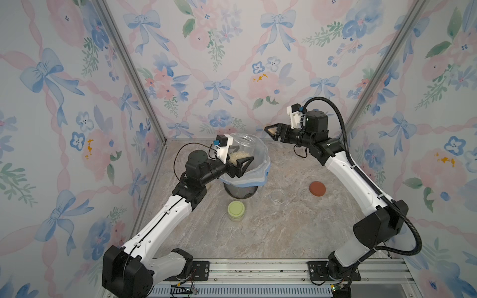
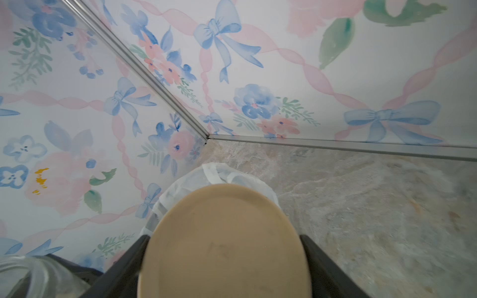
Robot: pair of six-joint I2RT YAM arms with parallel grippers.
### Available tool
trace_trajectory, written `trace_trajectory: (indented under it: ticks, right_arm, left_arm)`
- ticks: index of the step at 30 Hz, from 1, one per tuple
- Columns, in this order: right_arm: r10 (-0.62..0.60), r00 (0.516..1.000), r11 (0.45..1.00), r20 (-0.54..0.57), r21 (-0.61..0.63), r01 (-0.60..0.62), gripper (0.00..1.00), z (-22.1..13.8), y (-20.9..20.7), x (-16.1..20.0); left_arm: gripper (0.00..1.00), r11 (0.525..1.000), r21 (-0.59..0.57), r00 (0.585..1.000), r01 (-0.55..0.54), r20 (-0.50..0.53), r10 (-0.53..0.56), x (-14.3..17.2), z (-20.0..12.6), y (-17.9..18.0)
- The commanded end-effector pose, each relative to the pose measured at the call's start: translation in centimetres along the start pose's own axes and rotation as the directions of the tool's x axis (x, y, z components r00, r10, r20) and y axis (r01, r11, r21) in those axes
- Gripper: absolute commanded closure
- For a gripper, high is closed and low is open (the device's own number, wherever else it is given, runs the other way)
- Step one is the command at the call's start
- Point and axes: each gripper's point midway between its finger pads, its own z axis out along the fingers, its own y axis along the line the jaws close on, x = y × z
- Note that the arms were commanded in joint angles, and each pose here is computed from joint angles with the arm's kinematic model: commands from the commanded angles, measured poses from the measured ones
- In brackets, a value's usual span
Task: Empty moldy rice from jars
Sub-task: Place the lid at the center of the board.
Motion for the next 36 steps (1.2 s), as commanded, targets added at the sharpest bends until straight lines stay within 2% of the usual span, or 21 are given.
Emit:
trace_trajectory:
  ticks: [1, 10, 19, 29, 36]
  right_arm:
    - [-0.036, 0.999, 0.991, -0.001, 0.131, 0.036, 0.63, -1.2, -3.3, 0.8]
    - [-0.009, 0.994, 0.938, -0.108, 0.345, 0.045, 0.64, -0.5, -11.9, 5.9]
    - [0.068, 0.962, 0.846, -0.263, 0.526, 0.084, 0.64, 0.9, -19.9, 12.0]
    - [0.263, 0.867, 0.752, -0.422, 0.653, 0.090, 0.65, 1.7, -27.8, 18.1]
    - [0.333, 0.801, 0.716, -0.498, 0.686, 0.128, 0.64, 1.9, -30.2, 20.9]
  left_arm:
    - [1.00, 0.997, 0.027, 0.991, -0.070, 0.112, 0.066, -3.6, -1.2, -1.1]
    - [1.00, 0.996, 0.033, 0.992, -0.077, 0.099, 0.073, -3.6, -1.2, -0.6]
    - [1.00, 0.996, 0.022, 0.992, -0.082, 0.098, 0.079, -4.2, -1.0, 0.2]
    - [1.00, 0.997, 0.016, 0.992, -0.080, 0.099, 0.078, -4.6, -0.5, 0.6]
    - [1.00, 0.997, 0.007, 0.992, -0.081, 0.103, 0.079, -4.7, -0.4, 0.8]
